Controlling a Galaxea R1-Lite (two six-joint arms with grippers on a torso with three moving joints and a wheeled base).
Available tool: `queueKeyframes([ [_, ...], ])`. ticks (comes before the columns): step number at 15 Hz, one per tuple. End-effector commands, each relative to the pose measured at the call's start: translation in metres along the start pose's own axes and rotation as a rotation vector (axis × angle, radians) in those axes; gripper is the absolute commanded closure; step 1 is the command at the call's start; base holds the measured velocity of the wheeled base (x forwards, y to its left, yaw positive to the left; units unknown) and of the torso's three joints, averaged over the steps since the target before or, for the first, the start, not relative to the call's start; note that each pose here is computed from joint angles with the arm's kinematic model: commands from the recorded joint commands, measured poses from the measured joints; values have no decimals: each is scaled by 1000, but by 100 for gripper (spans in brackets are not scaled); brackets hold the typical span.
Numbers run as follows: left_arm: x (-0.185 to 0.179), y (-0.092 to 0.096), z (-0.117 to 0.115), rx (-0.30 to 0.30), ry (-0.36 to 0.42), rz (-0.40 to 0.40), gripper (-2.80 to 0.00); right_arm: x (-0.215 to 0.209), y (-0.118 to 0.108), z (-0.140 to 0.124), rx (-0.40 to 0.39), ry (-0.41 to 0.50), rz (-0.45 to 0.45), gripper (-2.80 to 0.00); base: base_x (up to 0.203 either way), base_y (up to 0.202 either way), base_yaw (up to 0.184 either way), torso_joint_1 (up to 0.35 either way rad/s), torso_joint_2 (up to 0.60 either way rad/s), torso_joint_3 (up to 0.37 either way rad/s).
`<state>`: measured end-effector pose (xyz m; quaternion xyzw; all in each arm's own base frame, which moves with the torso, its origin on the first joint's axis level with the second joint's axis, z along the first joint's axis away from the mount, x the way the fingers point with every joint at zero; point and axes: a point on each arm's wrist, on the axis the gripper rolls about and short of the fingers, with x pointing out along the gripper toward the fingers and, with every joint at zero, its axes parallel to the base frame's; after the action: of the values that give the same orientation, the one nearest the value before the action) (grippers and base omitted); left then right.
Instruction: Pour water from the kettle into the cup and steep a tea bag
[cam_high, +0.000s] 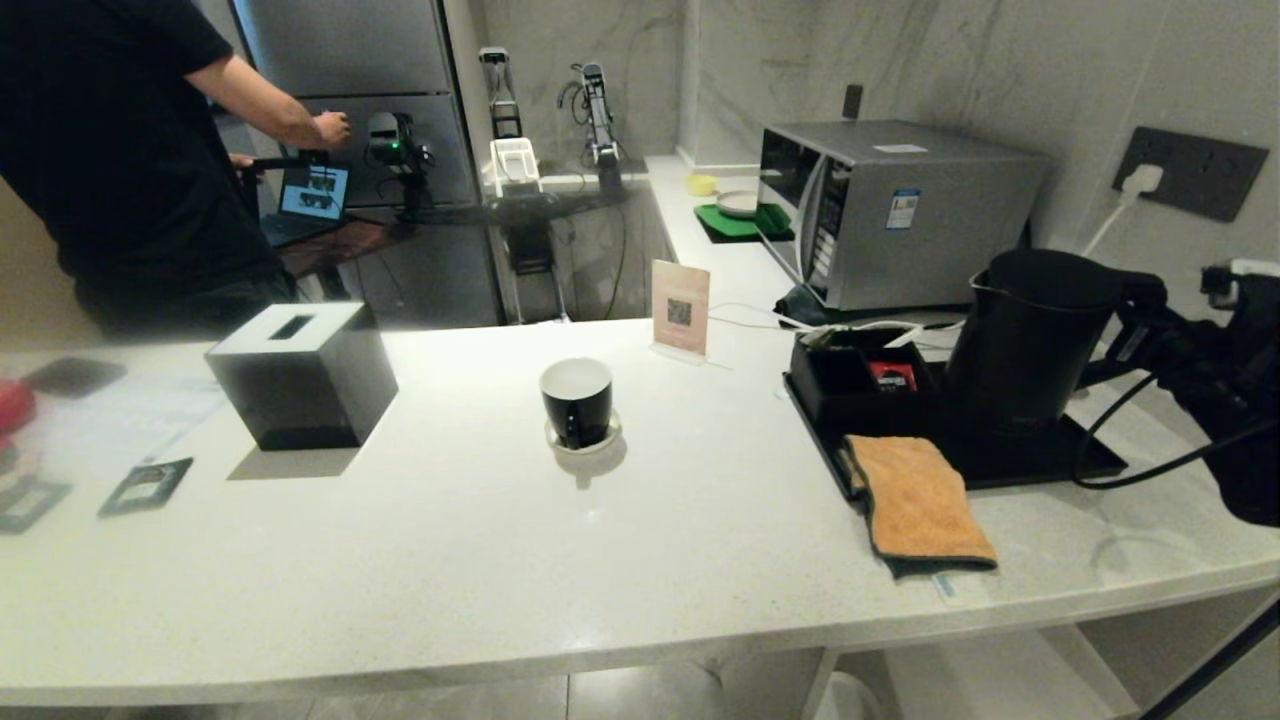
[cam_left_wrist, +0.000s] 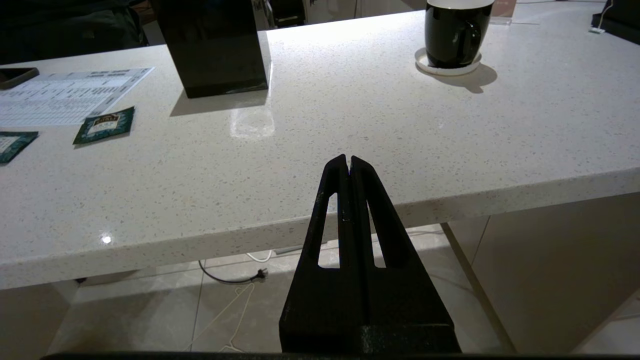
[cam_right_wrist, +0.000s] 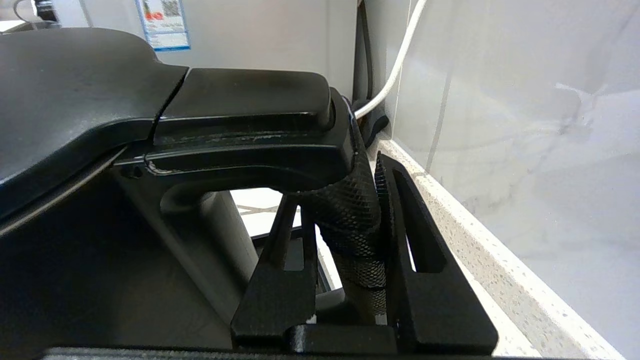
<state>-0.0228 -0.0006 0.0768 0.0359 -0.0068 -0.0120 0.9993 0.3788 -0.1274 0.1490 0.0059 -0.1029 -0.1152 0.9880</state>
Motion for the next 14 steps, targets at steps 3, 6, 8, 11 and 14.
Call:
queueKeyframes([
  [3,0,0,0,0,0,0,0,-24,7,20,4,-2,14,0,0,0,0,0,0,0],
  [6,0,0,0,0,0,0,0,-39,11,21,7,20,20,0,0,0,0,0,0,0],
  [8,0,0,0,0,0,0,0,-46,12,23,7,24,19,0,0,0,0,0,0,0],
  [11,0,0,0,0,0,0,0,-56,12,29,8,30,19,0,0,0,0,0,0,0],
  [14,0,0,0,0,0,0,0,-66,15,36,10,34,28,0,0,0,0,0,0,0],
])
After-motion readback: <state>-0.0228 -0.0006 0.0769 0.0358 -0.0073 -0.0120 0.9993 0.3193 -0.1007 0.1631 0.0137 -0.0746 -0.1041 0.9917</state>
